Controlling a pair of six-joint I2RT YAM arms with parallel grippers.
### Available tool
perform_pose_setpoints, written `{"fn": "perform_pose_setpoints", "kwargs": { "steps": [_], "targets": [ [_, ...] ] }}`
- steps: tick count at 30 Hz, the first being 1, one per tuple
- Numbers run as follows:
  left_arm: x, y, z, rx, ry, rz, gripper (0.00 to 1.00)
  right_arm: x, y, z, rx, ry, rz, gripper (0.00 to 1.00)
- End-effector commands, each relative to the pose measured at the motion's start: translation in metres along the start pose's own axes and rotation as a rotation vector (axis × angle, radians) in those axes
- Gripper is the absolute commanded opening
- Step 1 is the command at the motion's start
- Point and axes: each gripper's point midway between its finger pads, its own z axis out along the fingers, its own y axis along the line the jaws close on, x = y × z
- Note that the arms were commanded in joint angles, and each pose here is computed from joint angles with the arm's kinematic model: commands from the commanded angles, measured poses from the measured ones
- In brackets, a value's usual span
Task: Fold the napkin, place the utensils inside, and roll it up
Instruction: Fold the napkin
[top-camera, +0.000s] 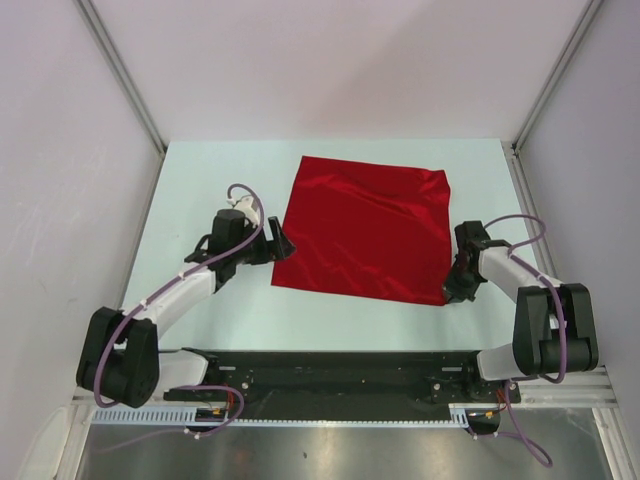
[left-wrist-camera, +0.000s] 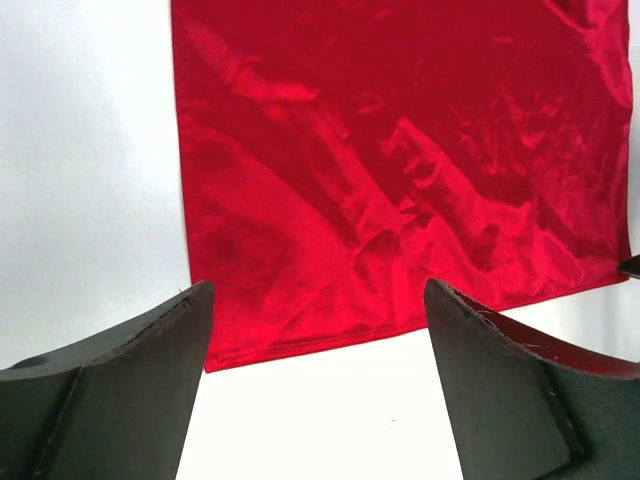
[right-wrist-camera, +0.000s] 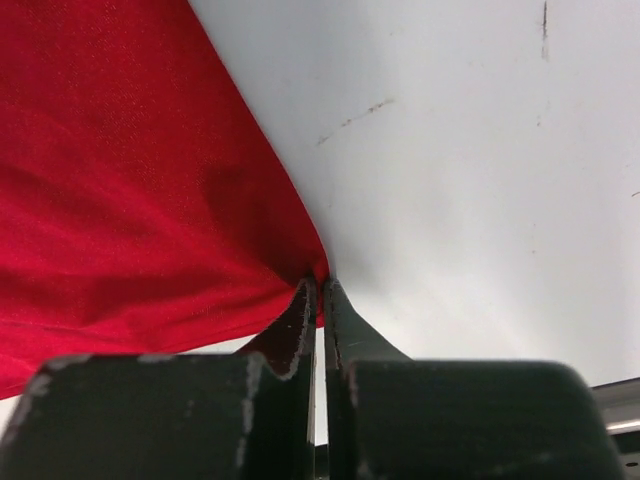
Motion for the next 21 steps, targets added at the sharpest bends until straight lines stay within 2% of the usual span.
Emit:
{"fn": "perform_pose_setpoints", "kwargs": {
  "steps": [1, 8, 14, 21],
  "targets": [
    [-0.017, -0.013, -0.009, 0.055, -0.052, 0.012, 0.90, 0.026, -0.002, -0.002, 0.045, 0.068, -0.034, 0.00],
    [-0.014, -0.020, -0.011, 0.096, -0.038, 0.001, 0.90, 0.049, -0.004, -0.020, 0.093, 0.070, -0.043, 0.00],
    [-0.019, -0.011, -0.015, 0.046, -0.075, 0.015, 0.92, 0.054, -0.003, -0.028, 0.092, 0.055, -0.050, 0.00],
    [-0.025, 0.009, -0.021, -0.034, -0.111, 0.006, 0.92, 0.038, 0.008, -0.040, 0.064, 0.015, -0.082, 0.13]
  ]
}}
